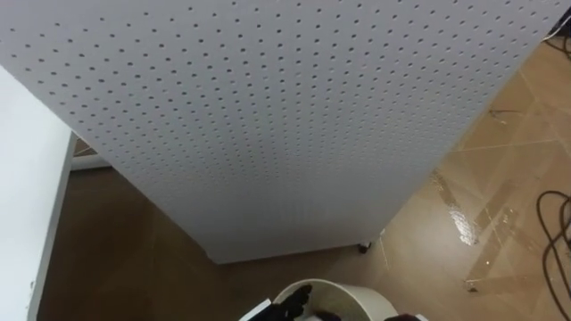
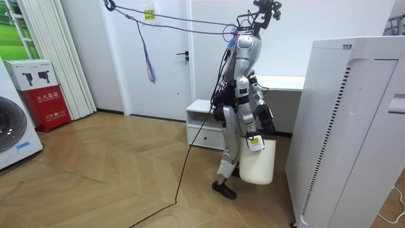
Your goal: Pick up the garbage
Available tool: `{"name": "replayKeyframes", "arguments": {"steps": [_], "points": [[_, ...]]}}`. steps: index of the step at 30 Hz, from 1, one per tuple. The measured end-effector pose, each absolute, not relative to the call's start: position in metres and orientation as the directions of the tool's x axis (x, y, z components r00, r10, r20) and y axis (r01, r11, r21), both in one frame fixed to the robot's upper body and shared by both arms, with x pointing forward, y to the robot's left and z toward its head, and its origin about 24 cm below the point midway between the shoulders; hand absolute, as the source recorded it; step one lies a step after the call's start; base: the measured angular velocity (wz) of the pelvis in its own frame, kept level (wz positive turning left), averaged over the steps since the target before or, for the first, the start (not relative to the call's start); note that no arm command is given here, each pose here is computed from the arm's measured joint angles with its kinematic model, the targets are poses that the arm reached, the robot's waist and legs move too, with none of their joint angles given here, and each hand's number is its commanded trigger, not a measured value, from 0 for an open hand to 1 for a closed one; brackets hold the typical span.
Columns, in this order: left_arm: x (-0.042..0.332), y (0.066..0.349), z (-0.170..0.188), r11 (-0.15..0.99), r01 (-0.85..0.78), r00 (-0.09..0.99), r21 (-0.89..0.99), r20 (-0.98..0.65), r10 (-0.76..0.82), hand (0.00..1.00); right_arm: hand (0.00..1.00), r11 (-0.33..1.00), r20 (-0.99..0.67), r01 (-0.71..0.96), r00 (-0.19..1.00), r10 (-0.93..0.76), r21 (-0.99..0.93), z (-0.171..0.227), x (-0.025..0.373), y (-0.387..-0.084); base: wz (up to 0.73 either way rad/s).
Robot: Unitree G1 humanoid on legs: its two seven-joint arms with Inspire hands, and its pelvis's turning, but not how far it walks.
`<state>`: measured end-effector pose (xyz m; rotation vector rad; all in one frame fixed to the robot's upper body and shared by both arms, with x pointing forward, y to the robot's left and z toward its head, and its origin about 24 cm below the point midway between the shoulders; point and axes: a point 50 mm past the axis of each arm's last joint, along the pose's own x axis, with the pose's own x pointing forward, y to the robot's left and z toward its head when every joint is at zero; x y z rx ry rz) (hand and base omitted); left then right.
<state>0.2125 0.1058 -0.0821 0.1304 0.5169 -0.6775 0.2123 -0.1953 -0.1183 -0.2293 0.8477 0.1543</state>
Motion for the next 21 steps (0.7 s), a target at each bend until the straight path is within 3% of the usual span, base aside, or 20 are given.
{"name": "replayKeyframes", "arguments": {"steps": [21], "points": [[0.204, 0.11, -0.095, 0.748, 0.664, 0.609, -0.011, -0.572, -0.549, 0.0, 1.0, 0.963, -0.774, -0.248, 0.629, 0.075, -0.108, -0.123, 0.206, -0.189, 0.0]]}}
